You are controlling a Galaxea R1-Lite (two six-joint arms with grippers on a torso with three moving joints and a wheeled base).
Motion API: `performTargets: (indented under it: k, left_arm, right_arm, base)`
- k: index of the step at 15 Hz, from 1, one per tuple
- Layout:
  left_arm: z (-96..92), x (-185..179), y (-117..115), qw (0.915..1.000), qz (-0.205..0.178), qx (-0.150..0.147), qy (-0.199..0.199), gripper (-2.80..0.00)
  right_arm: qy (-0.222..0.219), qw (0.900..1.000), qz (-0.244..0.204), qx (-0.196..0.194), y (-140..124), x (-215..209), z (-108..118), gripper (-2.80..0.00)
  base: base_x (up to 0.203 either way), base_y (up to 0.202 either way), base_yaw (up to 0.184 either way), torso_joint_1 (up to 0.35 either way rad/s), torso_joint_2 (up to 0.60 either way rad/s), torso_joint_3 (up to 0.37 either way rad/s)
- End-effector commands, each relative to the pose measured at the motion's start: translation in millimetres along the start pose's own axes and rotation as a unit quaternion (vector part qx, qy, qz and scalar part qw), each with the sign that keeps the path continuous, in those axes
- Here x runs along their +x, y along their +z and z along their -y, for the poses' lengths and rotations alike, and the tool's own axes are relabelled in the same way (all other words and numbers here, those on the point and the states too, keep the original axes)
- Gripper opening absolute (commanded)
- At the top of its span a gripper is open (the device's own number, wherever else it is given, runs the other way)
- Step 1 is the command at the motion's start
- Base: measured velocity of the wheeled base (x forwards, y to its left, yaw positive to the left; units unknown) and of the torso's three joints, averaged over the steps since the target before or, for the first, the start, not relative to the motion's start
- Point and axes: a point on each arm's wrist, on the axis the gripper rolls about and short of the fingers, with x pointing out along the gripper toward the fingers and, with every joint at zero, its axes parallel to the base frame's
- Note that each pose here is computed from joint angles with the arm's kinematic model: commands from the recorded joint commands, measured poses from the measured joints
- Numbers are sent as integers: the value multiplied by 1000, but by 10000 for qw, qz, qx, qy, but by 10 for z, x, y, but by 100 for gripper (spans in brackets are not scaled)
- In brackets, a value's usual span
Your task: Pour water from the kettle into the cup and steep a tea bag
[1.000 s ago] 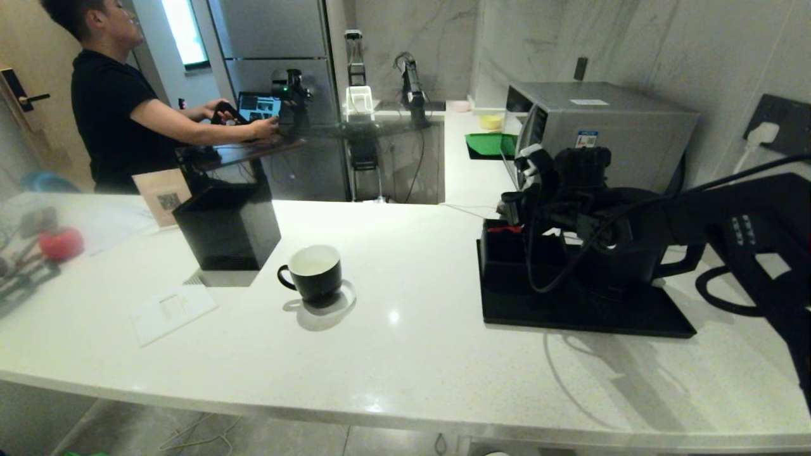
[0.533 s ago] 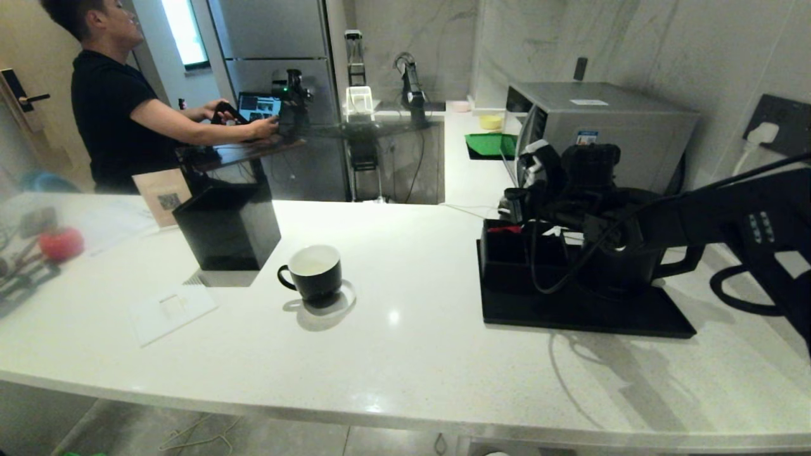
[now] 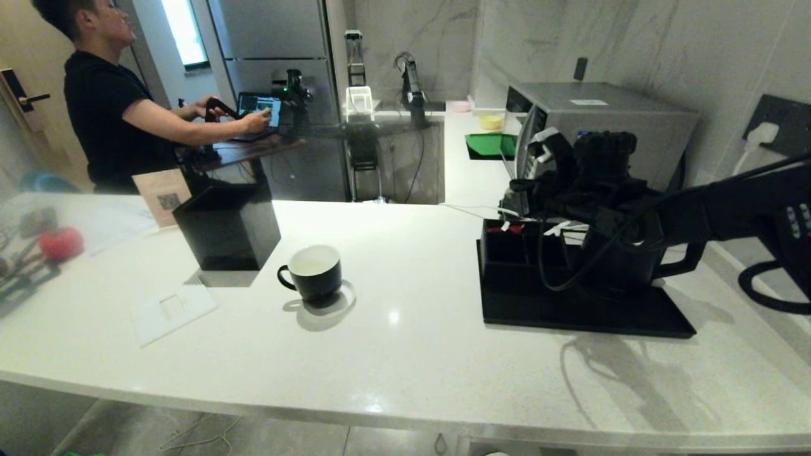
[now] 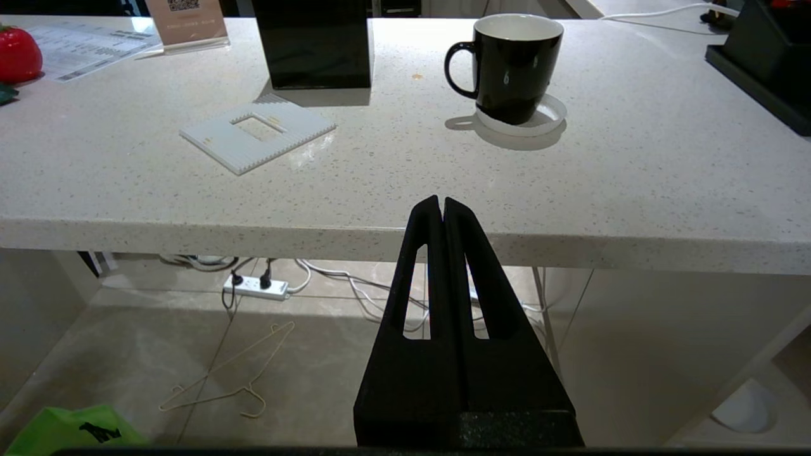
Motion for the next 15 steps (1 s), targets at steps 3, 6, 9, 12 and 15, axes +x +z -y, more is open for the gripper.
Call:
performTargets:
  k: [3,6,9,12,15]
  left_arm:
    - [0,0,0,10000,2,-6,0,-280]
    - [0,0,0,10000,2,-6,0,-280]
    - [0,0,0,10000,2,-6,0,-280]
    - [0,0,0,10000,2,-6,0,-280]
    - [0,0,0,10000,2,-6,0,-280]
  right_arm:
    - [-28,9998,199,-40,160,-164,0,-280]
    - [-17,9996,288,-55,215,-303,-37,-280]
    - [35,9991,412,-76,276,-467,-109,-280]
    - [148,9977,650,-92,367,-618,-246,-280]
    - [296,9963,801,-112,472,-761,-381,-280]
  base:
    - [0,0,0,0,0,0]
    - [0,0,0,0,0,0]
    - [0,0,0,0,0,0]
    - [0,0,0,0,0,0]
    - [0,0,0,0,0,0]
